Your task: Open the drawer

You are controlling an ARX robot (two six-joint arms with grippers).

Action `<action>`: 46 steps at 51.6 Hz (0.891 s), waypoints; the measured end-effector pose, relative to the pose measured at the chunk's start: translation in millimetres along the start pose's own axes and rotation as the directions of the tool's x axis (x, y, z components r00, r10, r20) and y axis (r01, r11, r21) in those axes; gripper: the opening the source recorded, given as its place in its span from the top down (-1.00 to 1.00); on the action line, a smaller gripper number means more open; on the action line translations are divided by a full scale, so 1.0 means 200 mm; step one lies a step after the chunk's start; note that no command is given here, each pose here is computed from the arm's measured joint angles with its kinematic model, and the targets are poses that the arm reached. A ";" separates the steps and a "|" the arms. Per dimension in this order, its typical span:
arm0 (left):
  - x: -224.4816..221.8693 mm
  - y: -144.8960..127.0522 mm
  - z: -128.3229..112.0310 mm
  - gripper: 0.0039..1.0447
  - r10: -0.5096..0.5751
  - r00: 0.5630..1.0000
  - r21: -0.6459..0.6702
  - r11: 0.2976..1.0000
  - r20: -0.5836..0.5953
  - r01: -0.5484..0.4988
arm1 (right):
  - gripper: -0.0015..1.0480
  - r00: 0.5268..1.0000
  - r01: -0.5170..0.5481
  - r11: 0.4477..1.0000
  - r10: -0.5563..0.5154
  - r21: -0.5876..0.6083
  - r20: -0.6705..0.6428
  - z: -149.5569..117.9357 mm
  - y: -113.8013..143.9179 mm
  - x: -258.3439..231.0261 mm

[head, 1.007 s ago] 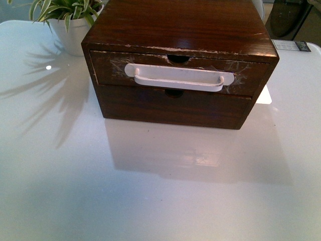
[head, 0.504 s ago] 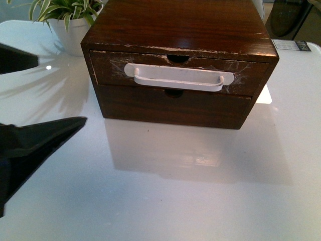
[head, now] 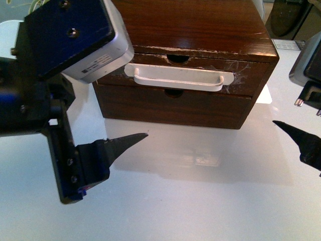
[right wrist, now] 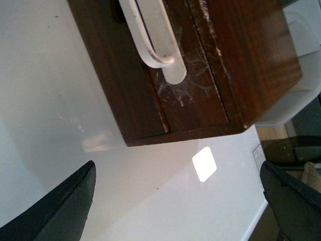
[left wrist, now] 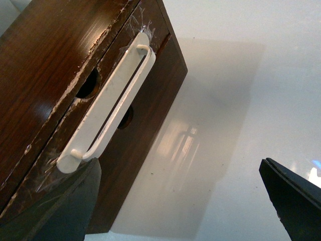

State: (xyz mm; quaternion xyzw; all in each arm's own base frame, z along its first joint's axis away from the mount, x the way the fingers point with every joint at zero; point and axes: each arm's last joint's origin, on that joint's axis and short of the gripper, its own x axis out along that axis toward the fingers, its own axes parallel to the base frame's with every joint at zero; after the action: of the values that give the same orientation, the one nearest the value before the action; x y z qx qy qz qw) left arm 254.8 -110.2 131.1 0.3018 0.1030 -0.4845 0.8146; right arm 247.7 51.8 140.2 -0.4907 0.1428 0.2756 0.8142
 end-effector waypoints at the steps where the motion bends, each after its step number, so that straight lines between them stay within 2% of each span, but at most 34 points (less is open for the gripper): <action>1: 0.01 0.01 0.00 -0.84 -0.003 1.000 0.005 1.000 0.000 0.003 | -0.83 1.000 -0.007 1.000 0.007 -0.008 0.000 0.00 0.00 0.01; 10: 0.12 0.09 0.00 -0.84 -0.026 1.000 0.035 0.999 -0.003 0.026 | -0.83 0.997 -0.080 0.996 0.081 -0.044 0.018 0.00 0.01 0.09; 18: 0.21 0.15 -0.02 -0.84 -0.041 0.999 0.050 0.998 -0.024 0.042 | -0.83 0.994 -0.105 0.994 0.106 -0.037 0.014 -0.02 0.02 0.15; 46: 0.39 0.24 -0.06 -0.84 -0.077 0.994 0.133 0.987 -0.083 0.087 | -0.83 0.981 -0.189 0.979 0.191 -0.070 0.020 -0.02 0.08 0.24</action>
State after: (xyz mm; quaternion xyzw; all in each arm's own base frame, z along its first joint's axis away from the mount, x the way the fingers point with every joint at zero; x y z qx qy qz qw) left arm 336.6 -143.4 103.2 0.3709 0.1137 -0.5114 0.7668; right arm 278.3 68.7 102.8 -0.4983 0.1686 0.3635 0.7689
